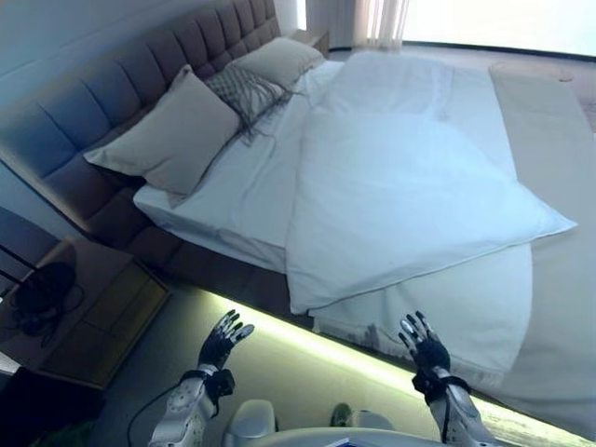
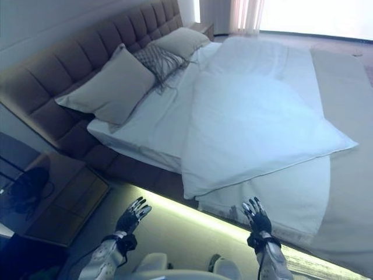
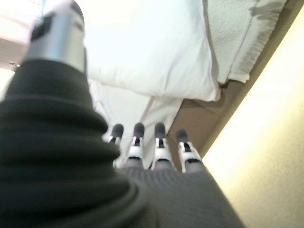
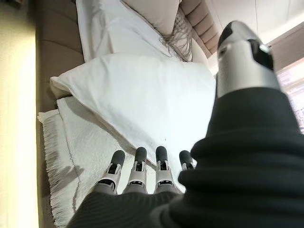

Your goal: Make the bed neatly

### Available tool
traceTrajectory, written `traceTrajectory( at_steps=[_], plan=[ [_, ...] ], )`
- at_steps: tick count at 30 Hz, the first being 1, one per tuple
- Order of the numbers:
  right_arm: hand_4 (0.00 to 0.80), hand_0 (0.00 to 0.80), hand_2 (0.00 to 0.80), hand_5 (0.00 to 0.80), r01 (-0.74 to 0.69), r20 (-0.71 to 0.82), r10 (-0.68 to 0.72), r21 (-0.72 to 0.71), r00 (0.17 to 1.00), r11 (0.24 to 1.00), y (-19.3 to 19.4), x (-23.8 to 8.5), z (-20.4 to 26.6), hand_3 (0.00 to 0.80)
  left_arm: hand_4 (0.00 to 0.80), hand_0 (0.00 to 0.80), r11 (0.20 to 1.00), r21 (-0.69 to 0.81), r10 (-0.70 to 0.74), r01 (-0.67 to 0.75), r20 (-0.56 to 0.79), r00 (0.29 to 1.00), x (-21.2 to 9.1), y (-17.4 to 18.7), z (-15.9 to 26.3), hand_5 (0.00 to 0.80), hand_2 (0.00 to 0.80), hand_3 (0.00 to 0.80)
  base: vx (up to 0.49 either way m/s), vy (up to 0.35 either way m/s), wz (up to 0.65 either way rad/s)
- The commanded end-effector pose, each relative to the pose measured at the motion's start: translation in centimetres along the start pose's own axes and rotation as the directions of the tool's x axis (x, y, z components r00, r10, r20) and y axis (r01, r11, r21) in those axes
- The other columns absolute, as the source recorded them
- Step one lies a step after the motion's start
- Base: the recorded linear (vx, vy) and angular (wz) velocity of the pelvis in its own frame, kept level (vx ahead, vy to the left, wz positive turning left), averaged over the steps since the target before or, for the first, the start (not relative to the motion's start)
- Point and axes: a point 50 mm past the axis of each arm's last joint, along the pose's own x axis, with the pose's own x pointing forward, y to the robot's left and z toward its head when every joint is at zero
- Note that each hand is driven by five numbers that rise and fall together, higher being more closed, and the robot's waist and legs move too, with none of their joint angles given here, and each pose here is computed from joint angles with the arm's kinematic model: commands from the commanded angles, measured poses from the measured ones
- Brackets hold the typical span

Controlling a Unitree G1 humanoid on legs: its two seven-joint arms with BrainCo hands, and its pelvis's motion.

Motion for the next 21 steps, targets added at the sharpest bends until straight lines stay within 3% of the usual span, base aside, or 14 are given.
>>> traceTrajectory(
  at_steps=[1,12,17,21],
  plan=[
    [0.000,0.000,0.000,0.000,-0.056,0.084,0.054,0.017,0.995,0.998,1.6,0.0,1.4,0.000,0.000,0.000,0.999,0.022,-0.045,0.043,0.123,0.991,0.5,-0.4,2.6,0.000,0.000,0.000,0.340,0.075,-0.22],
    [0.000,0.000,0.000,0.000,-0.053,0.040,0.053,0.001,0.998,0.999,1.0,-0.8,0.3,0.000,0.000,0.000,1.000,-0.032,0.003,-0.001,0.069,0.998,-0.4,0.9,1.1,0.000,0.000,0.000,0.421,0.190,-0.37],
    [0.000,0.000,0.000,0.000,-0.004,0.009,0.003,0.035,1.000,0.999,1.4,-1.3,-1.3,0.000,0.000,0.000,1.000,0.005,0.016,-0.016,0.062,0.998,-0.8,1.8,1.4,0.000,0.000,0.000,0.501,0.295,-0.08],
    [0.000,0.000,0.000,0.000,-0.042,0.025,0.041,0.041,0.999,0.998,2.4,-2.1,-2.0,0.000,0.000,0.000,0.999,0.041,0.001,-0.004,0.067,0.998,-1.1,2.0,1.7,0.000,0.000,0.000,0.386,0.253,0.07]
  ],
)
